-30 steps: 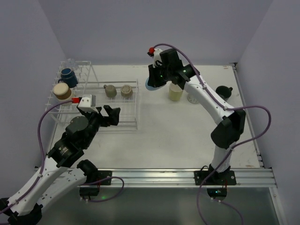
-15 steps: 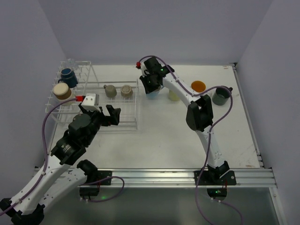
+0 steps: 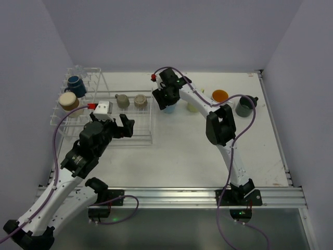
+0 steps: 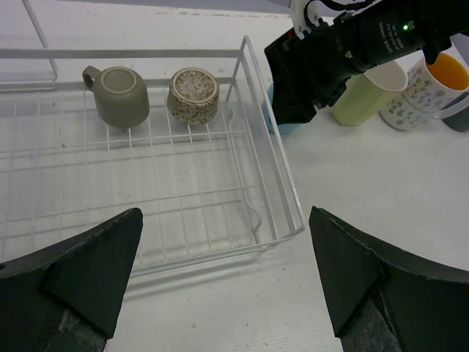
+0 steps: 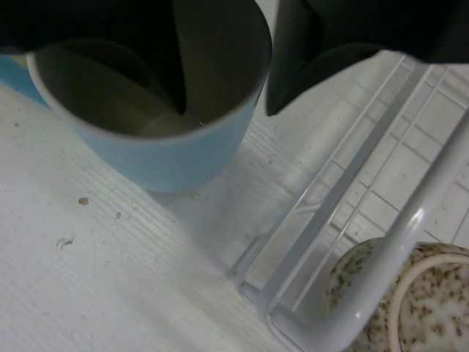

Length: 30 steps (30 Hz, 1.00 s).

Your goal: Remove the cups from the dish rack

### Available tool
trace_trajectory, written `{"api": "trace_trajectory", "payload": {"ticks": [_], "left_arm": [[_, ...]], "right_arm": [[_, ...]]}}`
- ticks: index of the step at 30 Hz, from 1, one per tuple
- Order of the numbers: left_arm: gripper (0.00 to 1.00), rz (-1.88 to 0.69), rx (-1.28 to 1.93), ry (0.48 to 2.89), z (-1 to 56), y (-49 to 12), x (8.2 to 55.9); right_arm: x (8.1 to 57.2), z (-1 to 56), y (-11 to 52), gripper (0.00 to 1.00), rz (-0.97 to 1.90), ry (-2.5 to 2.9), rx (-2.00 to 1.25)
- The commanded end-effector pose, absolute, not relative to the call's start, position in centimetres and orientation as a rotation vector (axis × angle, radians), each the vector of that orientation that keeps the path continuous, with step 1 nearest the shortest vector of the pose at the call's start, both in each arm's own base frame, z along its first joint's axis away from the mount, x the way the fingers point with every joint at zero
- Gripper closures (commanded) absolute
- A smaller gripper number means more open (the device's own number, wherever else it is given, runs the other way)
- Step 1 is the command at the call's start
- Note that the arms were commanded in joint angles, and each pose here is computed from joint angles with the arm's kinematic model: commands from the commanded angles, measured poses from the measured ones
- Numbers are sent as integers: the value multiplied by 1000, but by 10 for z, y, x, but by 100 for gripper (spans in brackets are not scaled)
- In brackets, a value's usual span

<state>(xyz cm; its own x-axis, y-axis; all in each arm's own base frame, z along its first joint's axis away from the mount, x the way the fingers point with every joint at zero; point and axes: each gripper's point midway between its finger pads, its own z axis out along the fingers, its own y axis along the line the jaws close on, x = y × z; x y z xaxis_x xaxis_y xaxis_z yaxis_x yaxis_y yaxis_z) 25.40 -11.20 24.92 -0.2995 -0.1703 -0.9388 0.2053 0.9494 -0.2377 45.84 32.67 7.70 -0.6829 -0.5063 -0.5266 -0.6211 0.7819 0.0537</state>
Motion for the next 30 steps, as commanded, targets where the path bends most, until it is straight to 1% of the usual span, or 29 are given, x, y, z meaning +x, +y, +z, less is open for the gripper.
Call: {"api": "trace_trajectory", "payload": {"ticks": [1,2,4,5,7,8,9,11,12,14,15,17,18,20,21,22,23,24,25,27,28,30], "left_arm": [[0,-389,60,1826,253,-119,260],[0,-396,59,1826,255,-121,261],[0,-428,69,1840,255,-128,262],[0,-437,74,1848,254,-130,263],[0,-462,63,1859,257,-135,266],[0,-467,48,1861,258,-136,267],[0,-465,5,1859,261,-134,271],[0,-453,-36,1872,259,-135,279],[1,-438,-92,1867,260,-131,284],[3,-414,-136,1877,255,-132,296],[4,-404,-175,1857,257,-131,303],[7,-372,-218,1874,252,-131,316],[8,-360,-251,1849,255,-130,324],[11,-319,-283,1858,248,-130,338],[11,-301,-310,1844,249,-129,345],[12,-267,-315,1878,235,-131,354],[12,-256,-327,1870,240,-132,362],[13,-221,-356,1868,238,-129,369],[12,-187,-368,1897,225,-131,378],[12,-172,-409,1866,232,-130,393],[14,-139,-416,1887,221,-131,401],[16,-100,-435,1875,217,-133,417]], "right_arm": [[458,137,323,38,315,2322,-919],[458,147,324,35,330,2301,-908],[455,163,329,30,381,2267,-883],[452,184,329,30,401,2228,-866],[449,196,329,30,425,2203,-837],[445,221,326,29,440,2156,-809],[442,222,326,29,448,2141,-794],[434,243,324,29,493,2096,-746],[424,262,320,29,519,2043,-731],[410,280,318,29,583,2014,-667],[393,293,315,29,635,1974,-666],[376,303,310,30,695,1954,-625],[359,309,304,30,730,1921,-618],[339,310,298,30,782,1907,-587],[327,293,297,30,816,1926,-577],[311,308,288,30,841,1877,-563],[302,307,286,30,861,1864,-564],[294,290,281,30,868,1884,-559],[283,300,274,30,882,1846,-541],[272,286,266,30,884,1854,-531],[265,292,260,30,886,1830,-529],[257,285,257,30,896,1837,-530]]}}
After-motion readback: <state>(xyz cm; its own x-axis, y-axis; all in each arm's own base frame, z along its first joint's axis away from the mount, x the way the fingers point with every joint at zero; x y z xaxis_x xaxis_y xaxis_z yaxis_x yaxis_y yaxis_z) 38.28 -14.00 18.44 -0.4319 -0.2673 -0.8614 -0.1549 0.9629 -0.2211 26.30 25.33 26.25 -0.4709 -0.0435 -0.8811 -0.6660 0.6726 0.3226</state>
